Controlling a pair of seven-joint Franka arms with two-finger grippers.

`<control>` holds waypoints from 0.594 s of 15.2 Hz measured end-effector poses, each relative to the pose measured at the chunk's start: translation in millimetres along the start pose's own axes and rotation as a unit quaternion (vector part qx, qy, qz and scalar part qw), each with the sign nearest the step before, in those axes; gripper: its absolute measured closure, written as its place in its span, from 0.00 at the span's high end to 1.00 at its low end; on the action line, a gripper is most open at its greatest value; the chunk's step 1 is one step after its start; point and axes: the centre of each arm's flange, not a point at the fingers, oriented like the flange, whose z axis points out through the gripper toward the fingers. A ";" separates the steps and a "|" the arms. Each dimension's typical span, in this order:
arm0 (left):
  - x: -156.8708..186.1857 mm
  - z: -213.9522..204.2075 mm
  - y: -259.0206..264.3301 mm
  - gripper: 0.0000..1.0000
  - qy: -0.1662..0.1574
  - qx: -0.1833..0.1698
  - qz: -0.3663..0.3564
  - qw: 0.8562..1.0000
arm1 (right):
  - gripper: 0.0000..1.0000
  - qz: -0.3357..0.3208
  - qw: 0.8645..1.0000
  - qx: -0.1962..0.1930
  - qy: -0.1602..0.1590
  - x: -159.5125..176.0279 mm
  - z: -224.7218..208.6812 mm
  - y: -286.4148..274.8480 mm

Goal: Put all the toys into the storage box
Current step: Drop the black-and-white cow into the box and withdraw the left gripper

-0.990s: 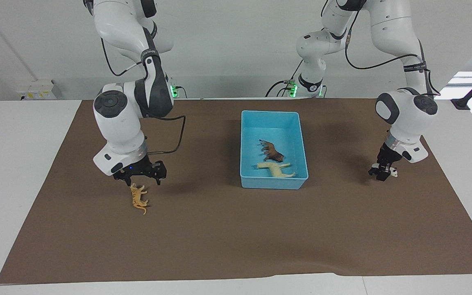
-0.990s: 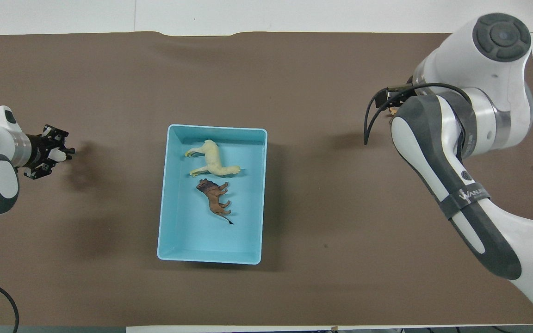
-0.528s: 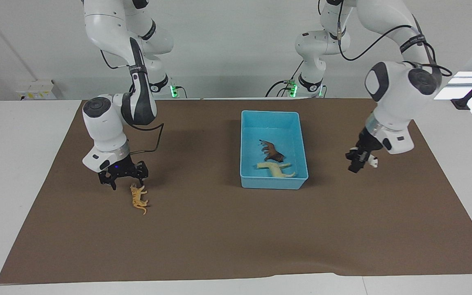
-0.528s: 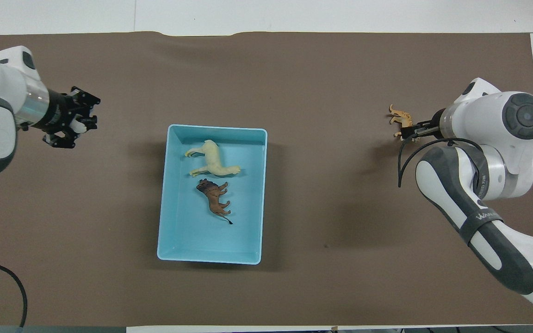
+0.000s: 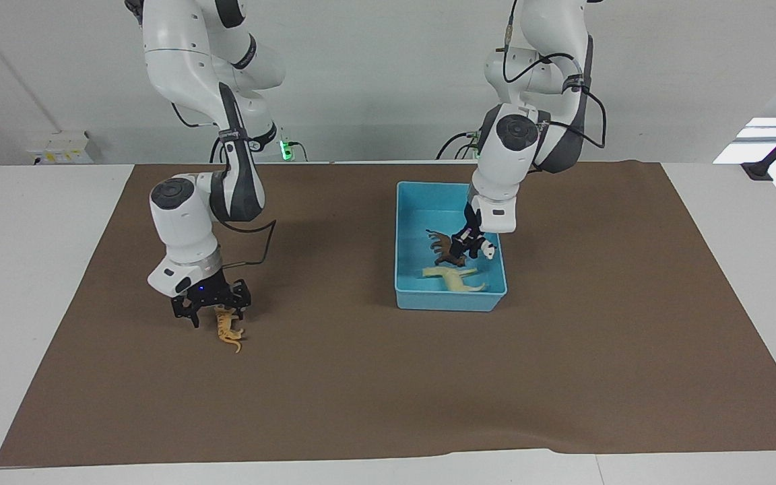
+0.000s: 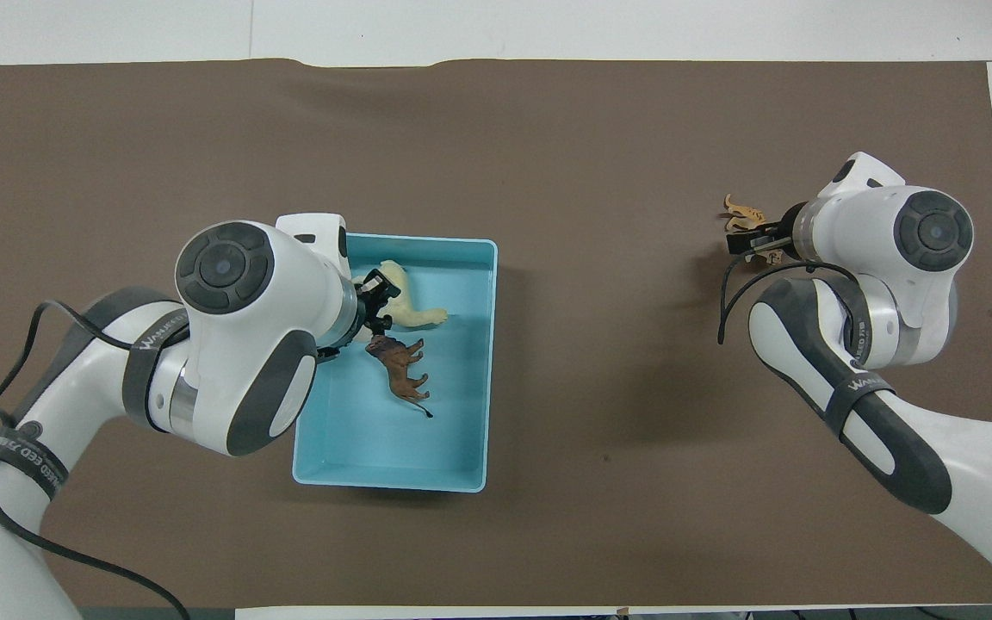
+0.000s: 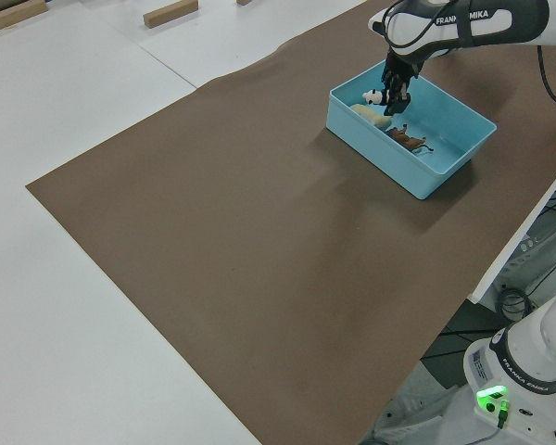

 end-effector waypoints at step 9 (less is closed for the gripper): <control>97.8 -98.3 -36.0 1.00 0.001 0.004 0.067 0.998 | 0.48 -0.003 1.000 0.002 0.005 0.1 15.0 -5.2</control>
